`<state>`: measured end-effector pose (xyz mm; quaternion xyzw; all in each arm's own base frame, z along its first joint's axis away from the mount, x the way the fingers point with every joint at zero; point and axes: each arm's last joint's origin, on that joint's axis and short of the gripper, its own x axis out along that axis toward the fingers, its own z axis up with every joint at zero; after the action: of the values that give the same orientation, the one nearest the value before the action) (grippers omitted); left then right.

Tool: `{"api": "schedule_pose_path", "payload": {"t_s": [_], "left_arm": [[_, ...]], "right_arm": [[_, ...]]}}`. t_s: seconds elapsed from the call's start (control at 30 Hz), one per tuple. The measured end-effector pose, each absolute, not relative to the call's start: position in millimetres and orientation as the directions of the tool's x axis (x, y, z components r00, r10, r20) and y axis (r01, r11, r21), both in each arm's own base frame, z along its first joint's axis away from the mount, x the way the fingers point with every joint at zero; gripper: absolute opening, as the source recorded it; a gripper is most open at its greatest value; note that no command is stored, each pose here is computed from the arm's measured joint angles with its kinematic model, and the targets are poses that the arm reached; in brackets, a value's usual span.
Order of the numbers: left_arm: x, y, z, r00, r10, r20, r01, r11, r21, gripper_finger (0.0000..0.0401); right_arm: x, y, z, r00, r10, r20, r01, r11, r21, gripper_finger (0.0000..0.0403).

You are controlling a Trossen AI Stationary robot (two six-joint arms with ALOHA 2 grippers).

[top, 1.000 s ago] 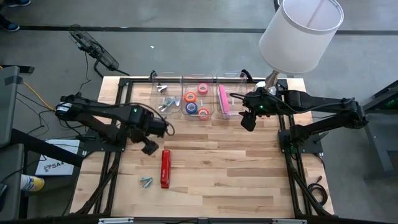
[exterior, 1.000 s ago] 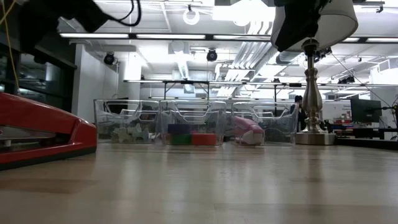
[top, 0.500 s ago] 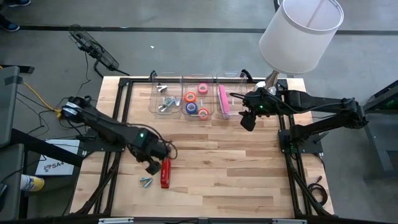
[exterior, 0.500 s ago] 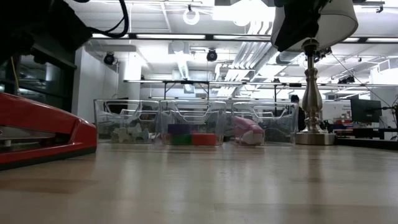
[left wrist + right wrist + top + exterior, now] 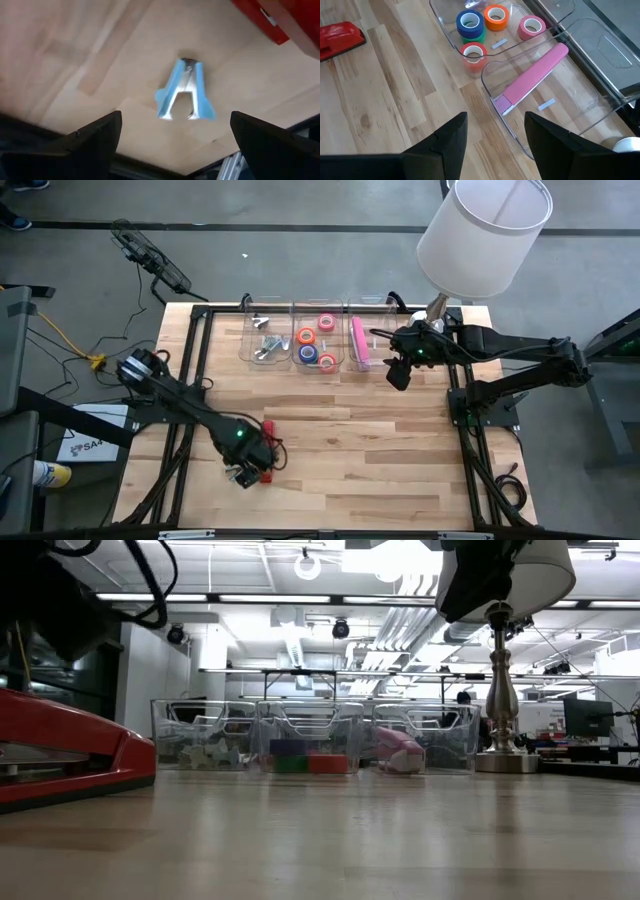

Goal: Pick and place Stapler, Stapler remover, tape
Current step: Put the blue staple remover into the left transparent bin

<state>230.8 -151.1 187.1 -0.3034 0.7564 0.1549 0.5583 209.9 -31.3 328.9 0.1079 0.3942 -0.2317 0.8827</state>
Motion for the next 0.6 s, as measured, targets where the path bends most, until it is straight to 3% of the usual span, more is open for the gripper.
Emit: {"api": "schedule_pose_path", "payload": {"t_s": [0.4,0.6], "left_arm": [[236,-169,160,-0.229,-0.273,-0.934,-0.623,0.778,-0.075,0.0367],[240,-173,159,-0.185,-0.292,-0.938,-0.615,0.780,-0.121,0.0366]], "right_arm": [[211,-31,330,0.589,-0.325,-0.740,0.494,0.869,0.012,0.0188],[211,-31,330,0.590,-0.325,-0.739,0.494,0.869,0.013,0.0188]]}}
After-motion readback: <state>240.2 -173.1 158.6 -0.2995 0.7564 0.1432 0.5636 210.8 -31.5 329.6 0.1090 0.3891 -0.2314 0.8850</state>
